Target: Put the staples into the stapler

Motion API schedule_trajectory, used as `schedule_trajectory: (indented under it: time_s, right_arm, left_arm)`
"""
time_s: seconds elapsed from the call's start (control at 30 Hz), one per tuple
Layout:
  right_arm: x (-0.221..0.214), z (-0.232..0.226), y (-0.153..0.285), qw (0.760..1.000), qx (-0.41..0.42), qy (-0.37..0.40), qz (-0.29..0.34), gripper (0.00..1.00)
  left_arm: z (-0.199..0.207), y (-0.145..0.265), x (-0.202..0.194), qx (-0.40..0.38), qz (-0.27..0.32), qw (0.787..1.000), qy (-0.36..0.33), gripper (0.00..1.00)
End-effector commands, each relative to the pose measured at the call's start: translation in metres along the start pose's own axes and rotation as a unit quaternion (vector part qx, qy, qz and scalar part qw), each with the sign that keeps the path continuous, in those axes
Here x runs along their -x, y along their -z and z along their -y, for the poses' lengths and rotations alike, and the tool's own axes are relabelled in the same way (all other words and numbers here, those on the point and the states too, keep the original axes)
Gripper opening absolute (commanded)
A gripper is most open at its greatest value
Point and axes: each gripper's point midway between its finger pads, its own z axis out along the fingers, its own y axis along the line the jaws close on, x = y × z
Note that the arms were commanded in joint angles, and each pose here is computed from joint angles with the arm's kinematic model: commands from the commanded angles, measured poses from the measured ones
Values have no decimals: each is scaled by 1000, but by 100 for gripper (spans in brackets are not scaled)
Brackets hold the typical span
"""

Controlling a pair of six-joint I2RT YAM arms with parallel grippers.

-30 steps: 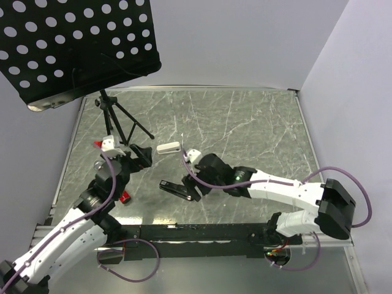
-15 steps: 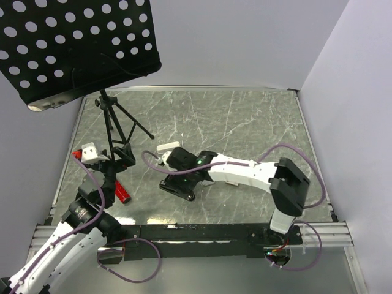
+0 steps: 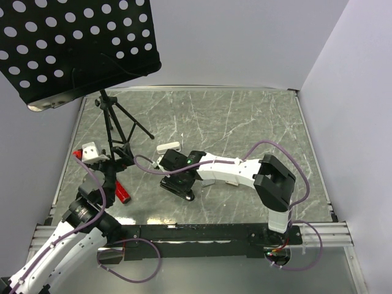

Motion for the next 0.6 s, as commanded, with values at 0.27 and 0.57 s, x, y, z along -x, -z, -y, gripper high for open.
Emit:
schedule_trajectory:
  time_s: [0.27, 0.57]
  right_arm:
    - [-76, -15, -70, 993, 36, -22, -109, 0]
    - [-42, -3, -23, 997, -8, -40, -72, 20]
  left_arm:
    - [13, -2, 1, -27, -3, 1000, 7, 99]
    - [10, 0, 6, -25, 6, 1000, 17, 99]
